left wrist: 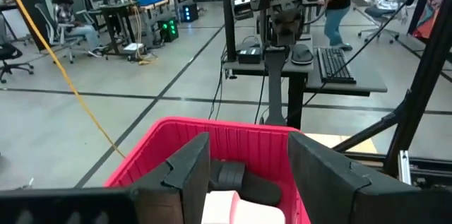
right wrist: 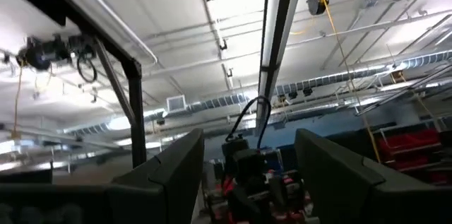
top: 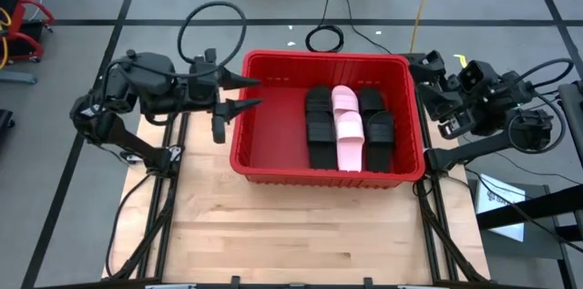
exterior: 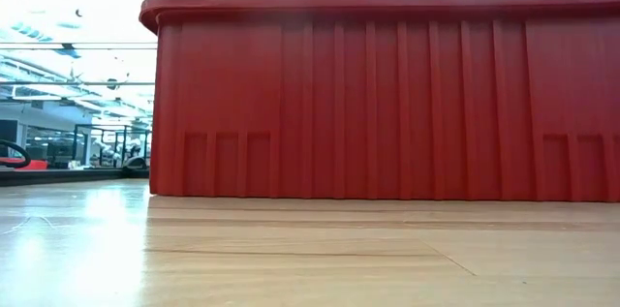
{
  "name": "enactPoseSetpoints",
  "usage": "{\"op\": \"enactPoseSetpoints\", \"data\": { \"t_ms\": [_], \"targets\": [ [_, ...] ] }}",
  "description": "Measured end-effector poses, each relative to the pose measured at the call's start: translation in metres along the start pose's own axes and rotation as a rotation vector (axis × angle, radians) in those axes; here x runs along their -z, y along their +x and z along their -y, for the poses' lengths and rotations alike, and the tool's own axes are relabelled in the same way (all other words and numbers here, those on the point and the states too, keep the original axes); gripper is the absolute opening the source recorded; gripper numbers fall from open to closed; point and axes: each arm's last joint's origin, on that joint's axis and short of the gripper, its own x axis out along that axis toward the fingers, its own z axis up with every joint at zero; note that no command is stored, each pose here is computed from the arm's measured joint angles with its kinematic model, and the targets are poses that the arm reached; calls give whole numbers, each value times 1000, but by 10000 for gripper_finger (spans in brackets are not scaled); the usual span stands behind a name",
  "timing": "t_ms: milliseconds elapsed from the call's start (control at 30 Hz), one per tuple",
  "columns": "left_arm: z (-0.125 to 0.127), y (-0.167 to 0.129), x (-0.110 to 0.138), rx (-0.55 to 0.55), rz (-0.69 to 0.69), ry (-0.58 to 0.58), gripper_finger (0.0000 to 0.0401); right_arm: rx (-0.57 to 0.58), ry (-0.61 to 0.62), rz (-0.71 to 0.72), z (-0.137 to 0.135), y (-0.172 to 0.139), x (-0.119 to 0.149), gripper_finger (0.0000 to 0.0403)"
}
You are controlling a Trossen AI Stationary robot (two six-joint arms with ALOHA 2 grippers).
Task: Pick and place slides into bin
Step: Return to Home Position
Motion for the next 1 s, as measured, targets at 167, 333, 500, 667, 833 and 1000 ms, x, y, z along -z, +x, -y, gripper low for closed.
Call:
{"op": "enactPoseSetpoints", "data": {
  "t_ms": [167,333,500,667,833,1000],
  "targets": [
    [0,1,2,0,-23,-1,186,39,-64,-24,1,-4,-1,212],
    [-1,-3,2,-1,-26,-2,186,61,-65,-34,1,-14,-10,212],
    [-3,-9,5,-14,-59,8,186,60,-80,-31,1,-28,-23,212],
    [-4,-10,5,-29,-63,50,186,53,-81,-5,0,-36,-32,212],
    [-4,-10,8,-27,-90,92,186,53,-70,-4,0,-36,-32,212],
    [-11,-9,11,-82,-119,51,186,79,-59,-121,2,-41,-24,212]
  ]
}}
